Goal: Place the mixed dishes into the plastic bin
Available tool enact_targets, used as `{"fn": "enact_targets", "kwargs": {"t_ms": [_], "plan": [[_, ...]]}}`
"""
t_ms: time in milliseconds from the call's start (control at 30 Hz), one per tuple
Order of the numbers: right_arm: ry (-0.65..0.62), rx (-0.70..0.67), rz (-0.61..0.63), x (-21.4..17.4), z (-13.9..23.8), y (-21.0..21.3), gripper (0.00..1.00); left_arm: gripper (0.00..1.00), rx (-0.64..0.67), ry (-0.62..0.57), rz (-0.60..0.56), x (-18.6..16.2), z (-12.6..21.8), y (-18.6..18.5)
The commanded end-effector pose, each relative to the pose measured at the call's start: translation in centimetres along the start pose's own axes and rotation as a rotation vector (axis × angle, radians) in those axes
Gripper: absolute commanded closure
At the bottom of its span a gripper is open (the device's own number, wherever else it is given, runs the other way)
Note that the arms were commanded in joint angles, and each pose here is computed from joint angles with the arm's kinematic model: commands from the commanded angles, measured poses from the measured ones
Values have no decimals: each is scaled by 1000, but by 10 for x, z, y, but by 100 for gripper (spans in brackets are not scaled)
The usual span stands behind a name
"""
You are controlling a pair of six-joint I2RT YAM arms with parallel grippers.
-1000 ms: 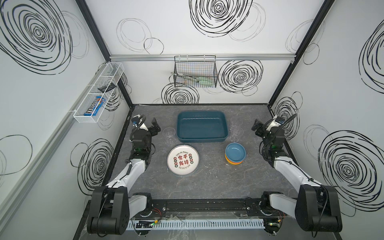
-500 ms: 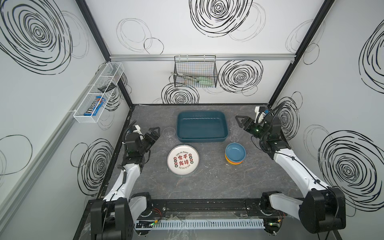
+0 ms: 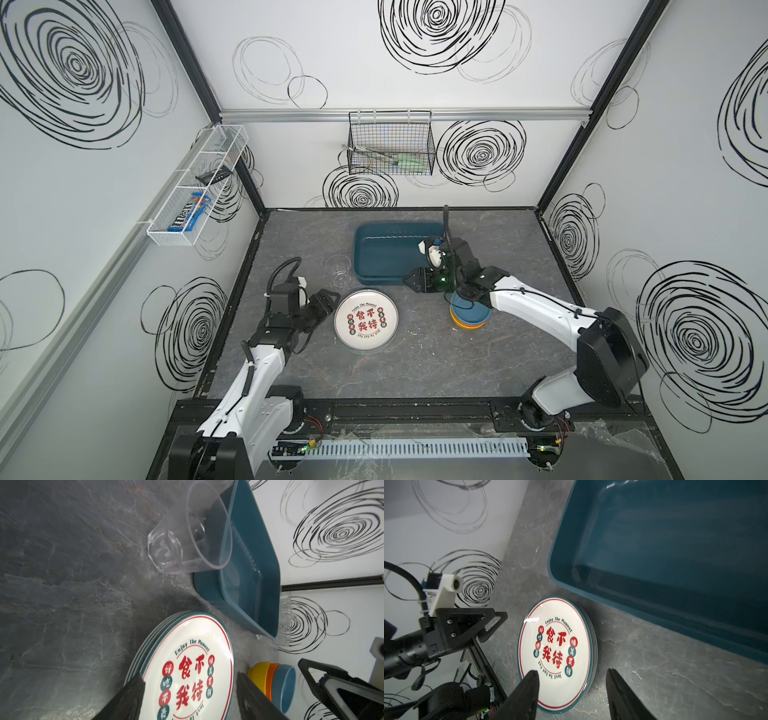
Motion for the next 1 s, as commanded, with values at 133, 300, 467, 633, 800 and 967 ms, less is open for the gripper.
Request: {"fn": "enact_targets", "kwargs": {"t_ms": [133,300,467,633,800,967], "plan": [[177,-144,6,-18,-39,-2,48,23,186,38,-12,-18,-3,15],[224,-185,38,-31,-61,2,49,25,200,54,15,-30,-6,22],[240,-206,44,-35,-72,1,48,26,180,75,46,-42,-12,28],[249,-221,50,-36,-79,3,53,26,162,85,52,-47,-15,30],[250,-233,53,-35,-83,4,54,25,134,87,43,-48,-17,29],[254,-245,54,-35,-87,4,53,25,121,76,27,-44,-19,27]]}}
Point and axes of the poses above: each gripper's point midway between its finger pads, its own z axis back along the fingers, its own y axis along the line the jaws close on, x = y × z, the point moved 10 cm from there along z, back along the fingers, and after that the axes turned 7 degrees about -z, right-handed, at the moved point
